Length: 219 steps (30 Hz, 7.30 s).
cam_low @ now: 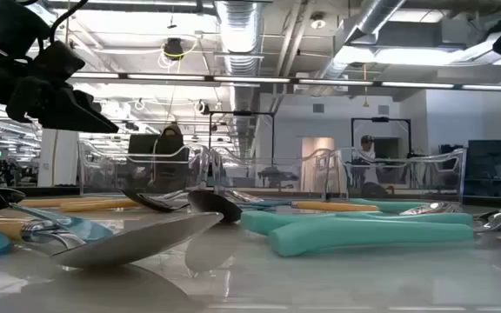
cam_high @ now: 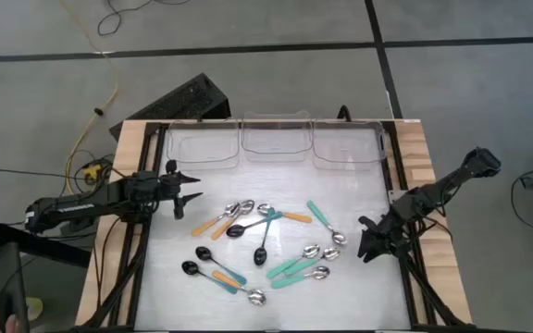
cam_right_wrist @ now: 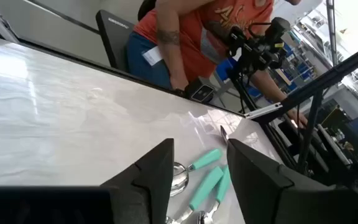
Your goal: Sort silverware by color (type)
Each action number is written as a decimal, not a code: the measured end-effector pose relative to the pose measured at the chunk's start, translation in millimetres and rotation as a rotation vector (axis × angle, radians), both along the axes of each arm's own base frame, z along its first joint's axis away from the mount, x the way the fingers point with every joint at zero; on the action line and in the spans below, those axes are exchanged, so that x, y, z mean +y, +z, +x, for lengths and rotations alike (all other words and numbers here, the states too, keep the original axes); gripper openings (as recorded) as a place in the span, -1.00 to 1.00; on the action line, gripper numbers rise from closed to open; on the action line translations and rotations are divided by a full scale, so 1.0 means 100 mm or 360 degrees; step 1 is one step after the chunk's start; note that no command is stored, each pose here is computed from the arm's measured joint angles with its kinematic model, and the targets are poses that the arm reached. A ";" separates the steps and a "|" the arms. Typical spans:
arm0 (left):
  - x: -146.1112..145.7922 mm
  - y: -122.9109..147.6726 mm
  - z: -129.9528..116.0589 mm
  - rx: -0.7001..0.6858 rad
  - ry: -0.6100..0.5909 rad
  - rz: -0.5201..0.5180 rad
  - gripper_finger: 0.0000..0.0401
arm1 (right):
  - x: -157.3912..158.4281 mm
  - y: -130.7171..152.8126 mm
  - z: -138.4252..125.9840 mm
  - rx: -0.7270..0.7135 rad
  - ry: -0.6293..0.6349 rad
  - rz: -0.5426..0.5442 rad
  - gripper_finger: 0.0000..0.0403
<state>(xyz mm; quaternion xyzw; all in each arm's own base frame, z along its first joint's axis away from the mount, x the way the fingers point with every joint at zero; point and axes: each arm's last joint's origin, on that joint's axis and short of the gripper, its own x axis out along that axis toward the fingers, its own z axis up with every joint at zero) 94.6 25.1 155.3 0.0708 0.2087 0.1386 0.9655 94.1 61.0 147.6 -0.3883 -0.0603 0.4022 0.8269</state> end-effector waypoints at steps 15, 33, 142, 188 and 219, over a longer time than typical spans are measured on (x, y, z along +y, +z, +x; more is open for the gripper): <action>0.00 0.00 0.00 0.0000 0.0000 0.0000 -0.03 | 0.00 0.00 0.00 0.0000 0.0001 0.0000 -0.13; 0.00 0.00 0.00 0.0000 0.0000 0.0000 -0.03 | 0.00 0.00 0.00 0.0001 0.0000 0.0000 -0.13; 0.01 1.05 0.09 -0.1046 -0.0047 -0.0260 0.38 | 0.03 0.10 1.35 0.1418 -0.2917 0.1127 0.47; 0.01 1.04 0.09 -0.1042 -0.0012 -0.0346 0.38 | 0.07 -0.16 1.45 0.1515 -0.3149 0.1341 -0.62; 0.03 1.03 0.09 -0.1047 0.0093 -0.0332 0.38 | -1.65 1.40 1.11 0.0714 -0.3204 0.0519 -0.62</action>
